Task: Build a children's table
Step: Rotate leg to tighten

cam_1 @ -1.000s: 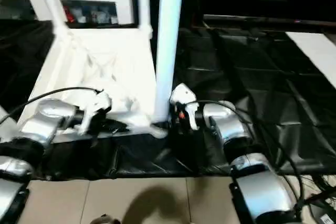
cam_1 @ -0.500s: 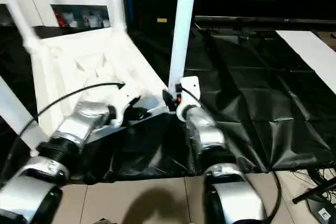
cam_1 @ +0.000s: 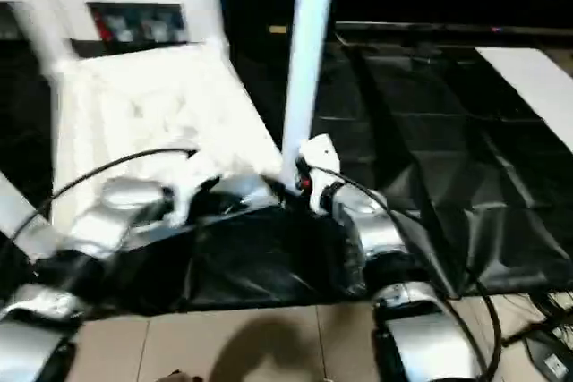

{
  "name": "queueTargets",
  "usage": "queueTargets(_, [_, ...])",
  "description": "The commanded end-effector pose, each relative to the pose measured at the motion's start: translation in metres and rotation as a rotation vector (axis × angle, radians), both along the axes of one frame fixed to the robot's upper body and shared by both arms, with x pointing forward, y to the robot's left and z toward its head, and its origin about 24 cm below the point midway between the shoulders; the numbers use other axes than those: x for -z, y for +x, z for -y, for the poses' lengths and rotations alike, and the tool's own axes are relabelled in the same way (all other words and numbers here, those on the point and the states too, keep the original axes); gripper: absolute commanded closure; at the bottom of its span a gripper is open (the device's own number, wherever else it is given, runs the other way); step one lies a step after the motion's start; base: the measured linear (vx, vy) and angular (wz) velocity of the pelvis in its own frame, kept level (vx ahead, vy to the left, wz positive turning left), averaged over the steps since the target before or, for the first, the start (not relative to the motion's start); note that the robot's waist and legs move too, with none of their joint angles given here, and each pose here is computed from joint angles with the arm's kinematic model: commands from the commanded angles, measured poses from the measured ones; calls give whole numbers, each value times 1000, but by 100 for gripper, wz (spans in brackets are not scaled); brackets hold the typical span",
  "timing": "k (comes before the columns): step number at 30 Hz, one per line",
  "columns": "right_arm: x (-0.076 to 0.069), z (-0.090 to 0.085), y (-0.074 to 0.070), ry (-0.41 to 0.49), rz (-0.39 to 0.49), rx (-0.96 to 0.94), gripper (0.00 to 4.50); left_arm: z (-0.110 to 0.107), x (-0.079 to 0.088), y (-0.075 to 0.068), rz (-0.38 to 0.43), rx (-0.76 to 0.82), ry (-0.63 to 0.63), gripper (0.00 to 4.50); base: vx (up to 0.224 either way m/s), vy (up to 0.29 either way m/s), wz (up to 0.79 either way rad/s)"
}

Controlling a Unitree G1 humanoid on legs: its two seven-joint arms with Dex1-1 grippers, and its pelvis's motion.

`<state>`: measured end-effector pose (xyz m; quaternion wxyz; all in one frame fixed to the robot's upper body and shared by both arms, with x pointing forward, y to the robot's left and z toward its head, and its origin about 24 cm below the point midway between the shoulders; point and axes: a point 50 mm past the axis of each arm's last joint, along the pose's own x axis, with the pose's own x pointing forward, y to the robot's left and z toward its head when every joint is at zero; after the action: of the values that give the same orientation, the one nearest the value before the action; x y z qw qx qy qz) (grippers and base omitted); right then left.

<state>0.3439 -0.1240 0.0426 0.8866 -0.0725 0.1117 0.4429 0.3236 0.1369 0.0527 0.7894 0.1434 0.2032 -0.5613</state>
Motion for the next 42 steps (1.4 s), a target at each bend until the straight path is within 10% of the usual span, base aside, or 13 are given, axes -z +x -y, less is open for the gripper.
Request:
queueTargets(1, [-6,1,1,-46,8,-103,28,15,-3,-9,-29,139,-108,450,0,0,0])
queueTargets(23, [-8,3,-15,-33,-127,-464,170,-9,-9,-11,-95,277,-71,450,0,0,0])
queueTargets(34, [6,-19,2,88,-78,82,180,18,-1,19,-19,-128,0,450,0,0,0])
queueTargets(42, [20,-78,-5,166,-139,360,180,68,2,21,21,-273,-41,450,0,0,0])
